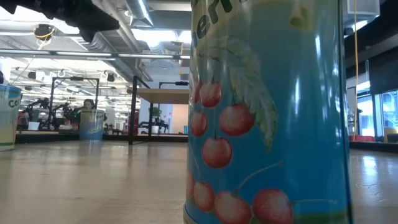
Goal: Pick and place cans onto a shelf
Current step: Put the right canned peas on the shelf
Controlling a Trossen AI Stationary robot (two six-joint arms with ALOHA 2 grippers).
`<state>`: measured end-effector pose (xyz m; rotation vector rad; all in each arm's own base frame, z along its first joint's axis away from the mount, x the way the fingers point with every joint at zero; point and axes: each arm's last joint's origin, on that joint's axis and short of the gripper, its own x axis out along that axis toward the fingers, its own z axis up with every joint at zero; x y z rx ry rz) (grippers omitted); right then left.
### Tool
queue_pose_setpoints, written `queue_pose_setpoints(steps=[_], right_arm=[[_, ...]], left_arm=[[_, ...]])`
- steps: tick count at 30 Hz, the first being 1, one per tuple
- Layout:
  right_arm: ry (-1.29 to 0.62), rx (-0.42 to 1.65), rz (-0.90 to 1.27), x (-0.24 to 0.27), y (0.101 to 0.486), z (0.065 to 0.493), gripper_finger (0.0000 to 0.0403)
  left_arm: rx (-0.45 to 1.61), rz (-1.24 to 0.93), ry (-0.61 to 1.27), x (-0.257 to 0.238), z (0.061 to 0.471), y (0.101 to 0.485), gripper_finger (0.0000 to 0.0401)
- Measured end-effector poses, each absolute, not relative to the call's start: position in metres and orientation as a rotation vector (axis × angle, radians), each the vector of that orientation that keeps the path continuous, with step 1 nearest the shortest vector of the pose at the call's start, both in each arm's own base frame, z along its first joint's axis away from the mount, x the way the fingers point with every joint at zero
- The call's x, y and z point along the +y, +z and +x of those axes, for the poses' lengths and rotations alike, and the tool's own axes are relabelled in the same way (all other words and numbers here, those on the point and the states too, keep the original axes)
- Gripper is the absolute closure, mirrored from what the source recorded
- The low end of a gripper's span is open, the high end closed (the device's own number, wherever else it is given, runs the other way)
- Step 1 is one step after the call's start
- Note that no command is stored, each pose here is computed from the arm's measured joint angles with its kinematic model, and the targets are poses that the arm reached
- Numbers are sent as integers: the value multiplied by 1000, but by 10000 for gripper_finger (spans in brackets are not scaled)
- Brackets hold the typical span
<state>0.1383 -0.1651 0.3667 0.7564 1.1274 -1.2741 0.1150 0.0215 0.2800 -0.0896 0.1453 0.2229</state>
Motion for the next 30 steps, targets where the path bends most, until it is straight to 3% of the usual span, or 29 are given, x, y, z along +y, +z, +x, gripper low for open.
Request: queue_pose_setpoints(steps=[8,23,30], right_arm=[[-1173,1069,851,-192,319,137,305],[-1242,1057,909,-212,262,135,305],[-1362,1056,810,-226,252,140,305]], left_arm=[[116,-85,222,22,115,283,360],[112,-110,224,22,115,283,360],[112,-107,224,22,115,283,360]])
